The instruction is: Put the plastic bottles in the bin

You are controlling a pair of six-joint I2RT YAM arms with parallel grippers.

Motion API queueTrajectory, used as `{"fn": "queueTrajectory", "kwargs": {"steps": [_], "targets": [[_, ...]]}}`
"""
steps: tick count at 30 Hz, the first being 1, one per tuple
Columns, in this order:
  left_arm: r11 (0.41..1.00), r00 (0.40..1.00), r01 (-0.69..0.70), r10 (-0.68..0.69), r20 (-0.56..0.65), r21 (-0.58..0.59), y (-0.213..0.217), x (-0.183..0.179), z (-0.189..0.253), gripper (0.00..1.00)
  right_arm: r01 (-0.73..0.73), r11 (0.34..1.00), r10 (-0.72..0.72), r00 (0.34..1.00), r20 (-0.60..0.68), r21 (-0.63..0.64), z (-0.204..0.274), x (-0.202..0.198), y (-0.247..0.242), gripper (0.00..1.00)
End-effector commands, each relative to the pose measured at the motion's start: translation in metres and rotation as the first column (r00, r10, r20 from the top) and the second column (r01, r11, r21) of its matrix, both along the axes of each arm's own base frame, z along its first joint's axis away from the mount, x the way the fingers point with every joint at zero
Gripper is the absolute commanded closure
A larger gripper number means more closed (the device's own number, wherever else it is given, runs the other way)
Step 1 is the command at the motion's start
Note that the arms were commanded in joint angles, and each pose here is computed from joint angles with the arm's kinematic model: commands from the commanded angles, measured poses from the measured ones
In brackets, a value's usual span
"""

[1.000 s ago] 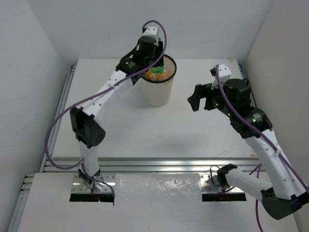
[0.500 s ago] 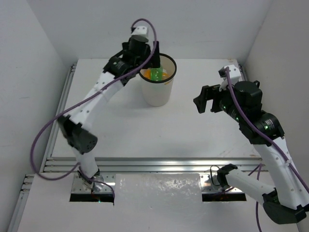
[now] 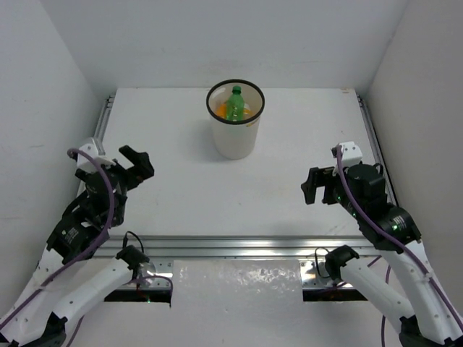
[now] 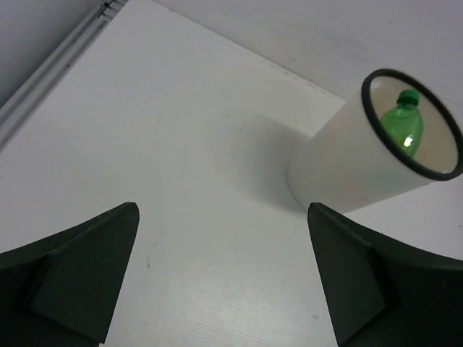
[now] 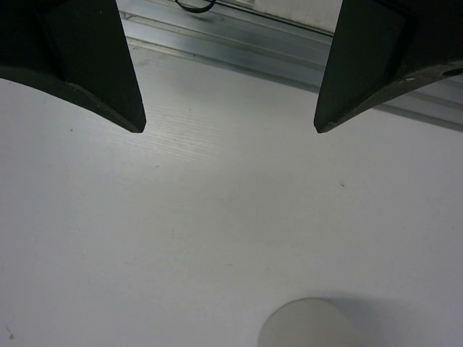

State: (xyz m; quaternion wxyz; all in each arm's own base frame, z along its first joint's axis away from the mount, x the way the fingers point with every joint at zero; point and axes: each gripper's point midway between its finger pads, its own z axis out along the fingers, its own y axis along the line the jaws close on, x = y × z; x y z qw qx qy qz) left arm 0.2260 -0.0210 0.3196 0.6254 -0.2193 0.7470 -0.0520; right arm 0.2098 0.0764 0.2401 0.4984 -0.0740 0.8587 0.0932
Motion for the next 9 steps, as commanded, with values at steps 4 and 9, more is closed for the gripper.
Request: {"fn": "queueTrajectory", "kwargs": {"steps": [4, 9], "targets": [[0.998, 0.998, -0.052, 0.053, -0.028, 0.025, 0.01, -0.002, -0.039, 0.0, 0.061, 0.998, -0.061, 0.998, 0.026, 0.011, -0.013, -0.005, -0.011, 0.01], [0.998, 0.995, -0.024, 0.029, -0.091, 0.05, 0.0, 0.005, -0.057, 0.0, 0.09, 0.996, -0.089, 0.996, 0.016, -0.015, -0.025, -0.006, -0.018, 0.01]]}}
